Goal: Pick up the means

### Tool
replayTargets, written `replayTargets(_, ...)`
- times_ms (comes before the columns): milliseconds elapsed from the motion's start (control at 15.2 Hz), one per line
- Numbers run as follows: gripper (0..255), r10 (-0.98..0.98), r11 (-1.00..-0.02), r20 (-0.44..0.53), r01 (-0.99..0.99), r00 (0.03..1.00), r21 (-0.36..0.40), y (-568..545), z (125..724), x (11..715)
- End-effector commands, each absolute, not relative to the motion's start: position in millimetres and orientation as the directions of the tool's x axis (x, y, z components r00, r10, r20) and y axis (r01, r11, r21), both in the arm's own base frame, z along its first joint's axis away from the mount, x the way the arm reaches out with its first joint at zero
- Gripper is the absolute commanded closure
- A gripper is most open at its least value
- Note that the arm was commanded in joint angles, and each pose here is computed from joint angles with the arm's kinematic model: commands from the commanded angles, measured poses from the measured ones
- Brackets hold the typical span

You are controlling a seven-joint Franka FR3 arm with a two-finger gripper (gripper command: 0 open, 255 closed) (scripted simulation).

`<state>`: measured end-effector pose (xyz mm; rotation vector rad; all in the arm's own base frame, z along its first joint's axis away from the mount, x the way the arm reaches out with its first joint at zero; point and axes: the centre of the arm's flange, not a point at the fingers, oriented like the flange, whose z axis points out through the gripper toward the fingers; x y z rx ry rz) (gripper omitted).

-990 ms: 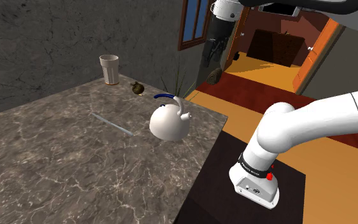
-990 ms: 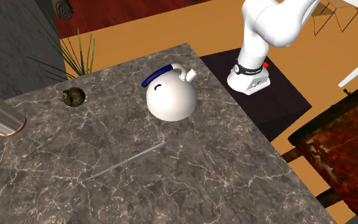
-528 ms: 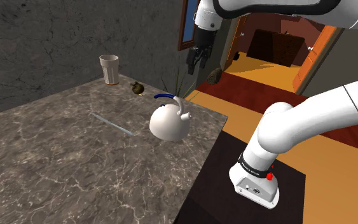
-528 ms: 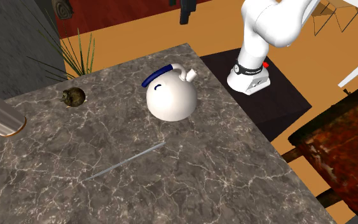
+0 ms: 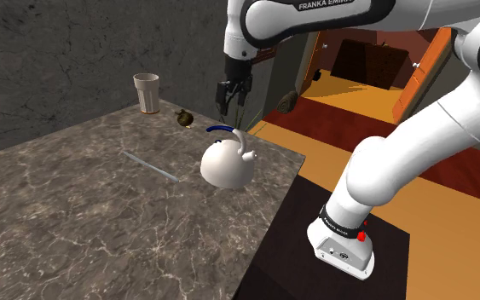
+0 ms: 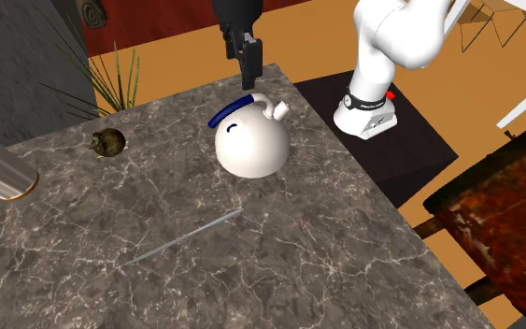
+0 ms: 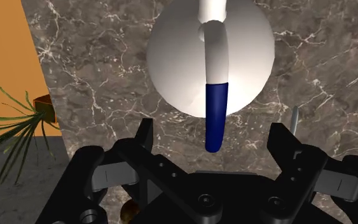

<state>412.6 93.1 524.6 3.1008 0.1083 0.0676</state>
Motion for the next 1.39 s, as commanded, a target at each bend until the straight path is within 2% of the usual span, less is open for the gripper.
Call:
replayTargets(0,0,0.077,-0.996,0.034,0.076,0.996,0.036,110.1,509.4,429.4)
replayTargets(1320,0,0.143,-0.990,-0.047,0.143,0.989,-0.001,272.4,359.2,581.4)
